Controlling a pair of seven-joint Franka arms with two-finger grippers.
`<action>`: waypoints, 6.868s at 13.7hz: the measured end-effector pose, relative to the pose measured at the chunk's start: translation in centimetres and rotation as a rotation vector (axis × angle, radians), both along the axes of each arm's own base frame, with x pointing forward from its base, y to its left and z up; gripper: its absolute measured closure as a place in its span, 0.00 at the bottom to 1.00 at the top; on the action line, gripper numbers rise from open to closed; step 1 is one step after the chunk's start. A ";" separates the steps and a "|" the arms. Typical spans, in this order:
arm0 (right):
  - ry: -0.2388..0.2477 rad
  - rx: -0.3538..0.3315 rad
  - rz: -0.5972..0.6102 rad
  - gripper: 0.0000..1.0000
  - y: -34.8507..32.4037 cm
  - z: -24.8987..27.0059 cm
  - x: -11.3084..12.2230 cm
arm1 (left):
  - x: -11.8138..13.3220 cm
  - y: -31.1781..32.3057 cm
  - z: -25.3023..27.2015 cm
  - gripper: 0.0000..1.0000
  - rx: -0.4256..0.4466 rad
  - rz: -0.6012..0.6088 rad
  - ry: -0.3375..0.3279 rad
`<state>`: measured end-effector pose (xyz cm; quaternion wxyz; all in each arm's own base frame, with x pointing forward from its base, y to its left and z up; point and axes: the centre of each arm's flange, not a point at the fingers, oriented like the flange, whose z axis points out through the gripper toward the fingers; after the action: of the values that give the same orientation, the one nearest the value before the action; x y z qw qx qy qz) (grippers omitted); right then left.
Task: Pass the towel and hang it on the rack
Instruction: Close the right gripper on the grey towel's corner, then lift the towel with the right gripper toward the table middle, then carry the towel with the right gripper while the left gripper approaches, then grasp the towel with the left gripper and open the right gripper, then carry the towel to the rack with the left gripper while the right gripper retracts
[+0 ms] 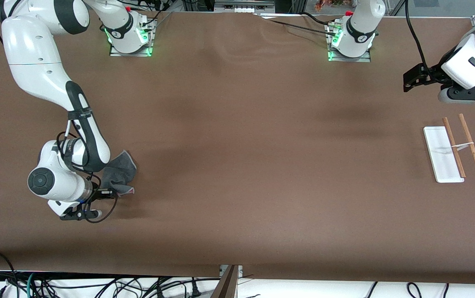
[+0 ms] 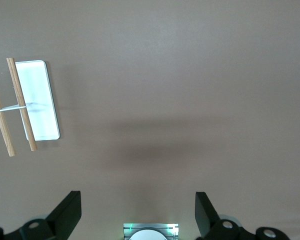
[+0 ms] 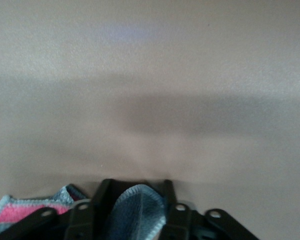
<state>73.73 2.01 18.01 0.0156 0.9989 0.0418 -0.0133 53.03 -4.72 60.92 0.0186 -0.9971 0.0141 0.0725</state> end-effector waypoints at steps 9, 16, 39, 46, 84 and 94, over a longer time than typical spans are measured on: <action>0.106 0.015 0.035 0.97 3.3 8.1 0.5 | 0.0 0.0 0.0 0.00 0.000 0.001 0.000; -0.068 0.139 0.269 0.97 19.6 27.6 -3.6 | 0.0 0.1 0.0 0.00 0.000 0.001 0.000; -0.313 0.357 0.686 0.97 50.9 38.2 -22.6 | 5.8 -11.5 -12.8 0.00 -0.797 -0.499 0.078; -0.318 0.365 0.696 0.97 51.6 38.4 -23.2 | 5.0 -18.3 -21.1 0.00 -1.109 -0.825 -0.201; -0.151 0.104 0.370 0.00 30.8 38.1 -11.5 | 9.5 12.2 -18.9 0.97 -0.788 -0.899 -0.198; -0.105 -0.012 0.007 0.00 6.5 41.3 -9.7 | 5.3 35.6 -19.4 0.97 -0.438 -0.774 -0.046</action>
<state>64.05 8.47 59.31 0.0239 0.9980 0.0444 0.0391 58.34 30.88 41.55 -0.1670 -0.9002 0.4007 0.0332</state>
